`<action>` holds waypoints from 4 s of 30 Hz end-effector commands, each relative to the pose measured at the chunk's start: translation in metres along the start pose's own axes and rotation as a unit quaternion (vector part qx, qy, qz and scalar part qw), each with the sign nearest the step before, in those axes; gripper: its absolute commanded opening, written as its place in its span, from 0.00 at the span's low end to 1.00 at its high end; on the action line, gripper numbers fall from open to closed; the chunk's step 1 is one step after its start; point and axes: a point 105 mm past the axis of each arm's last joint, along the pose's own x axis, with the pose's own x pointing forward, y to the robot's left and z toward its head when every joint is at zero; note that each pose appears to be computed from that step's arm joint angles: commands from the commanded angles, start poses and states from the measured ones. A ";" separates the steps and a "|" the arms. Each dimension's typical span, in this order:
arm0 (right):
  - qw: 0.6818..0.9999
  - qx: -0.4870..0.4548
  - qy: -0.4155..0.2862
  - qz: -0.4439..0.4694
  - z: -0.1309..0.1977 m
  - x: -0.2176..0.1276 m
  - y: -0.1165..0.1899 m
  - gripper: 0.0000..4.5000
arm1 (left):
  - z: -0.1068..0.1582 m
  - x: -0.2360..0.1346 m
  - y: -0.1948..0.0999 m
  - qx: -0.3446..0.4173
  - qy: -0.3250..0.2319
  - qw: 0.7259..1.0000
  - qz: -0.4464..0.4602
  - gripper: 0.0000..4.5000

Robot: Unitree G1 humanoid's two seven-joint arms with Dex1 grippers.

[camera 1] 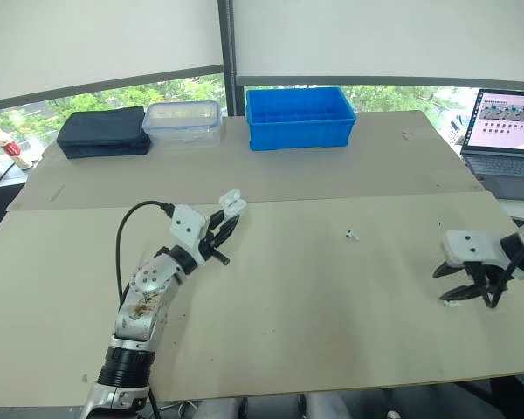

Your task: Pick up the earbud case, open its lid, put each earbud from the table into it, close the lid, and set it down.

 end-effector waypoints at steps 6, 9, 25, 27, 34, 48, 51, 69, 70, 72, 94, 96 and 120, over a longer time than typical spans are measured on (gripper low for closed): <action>0.996 -0.068 0.049 0.037 -0.018 0.001 0.015 0.54 | 0.011 -0.002 -0.003 0.019 -0.022 1.000 0.001 0.13; 0.995 -0.075 0.056 0.029 -0.023 0.002 0.013 0.54 | 0.010 -0.003 -0.004 0.025 -0.017 1.000 -0.002 0.13; 0.987 -0.147 0.062 0.015 -0.024 0.014 0.004 0.54 | 0.012 -0.004 -0.005 0.026 -0.016 1.000 -0.006 0.13; 0.986 -0.151 0.067 0.018 -0.026 0.015 0.005 0.54 | 0.012 -0.004 -0.004 0.026 -0.016 1.000 -0.006 0.13; 0.983 -0.165 0.075 0.024 -0.027 0.017 0.004 0.54 | 0.013 -0.006 -0.004 0.025 -0.015 1.000 -0.001 0.13; 0.982 -0.168 0.084 0.038 -0.031 0.021 0.003 0.54 | 0.014 -0.008 -0.001 0.027 -0.012 1.000 0.004 0.13; 0.981 -0.169 0.088 0.035 -0.032 0.020 0.002 0.54 | 0.014 -0.008 -0.001 0.027 -0.012 1.000 0.005 0.13; 0.979 -0.187 0.075 0.026 -0.028 0.023 0.000 0.37 | 0.015 -0.007 0.002 0.030 -0.014 0.999 0.008 0.13; 0.978 -0.189 0.077 0.027 -0.028 0.023 0.000 0.29 | 0.015 -0.006 0.002 0.031 -0.014 0.999 0.008 0.13; 0.978 -0.190 0.079 0.029 -0.029 0.023 0.000 0.14 | 0.015 -0.006 0.001 0.031 -0.014 0.999 0.008 0.13; 0.880 0.200 -0.422 -0.085 0.174 -0.014 -0.069 0.09 | 0.014 0.005 -0.009 0.017 -0.024 0.999 -0.014 0.13; 0.847 0.224 -0.470 -0.108 0.195 -0.020 -0.078 0.09 | 0.015 0.009 -0.014 0.012 -0.030 0.999 -0.021 0.13; 0.725 0.316 -0.592 -0.154 0.284 0.002 -0.084 0.09 | 0.042 0.033 -0.024 0.042 -0.100 0.994 -0.003 0.13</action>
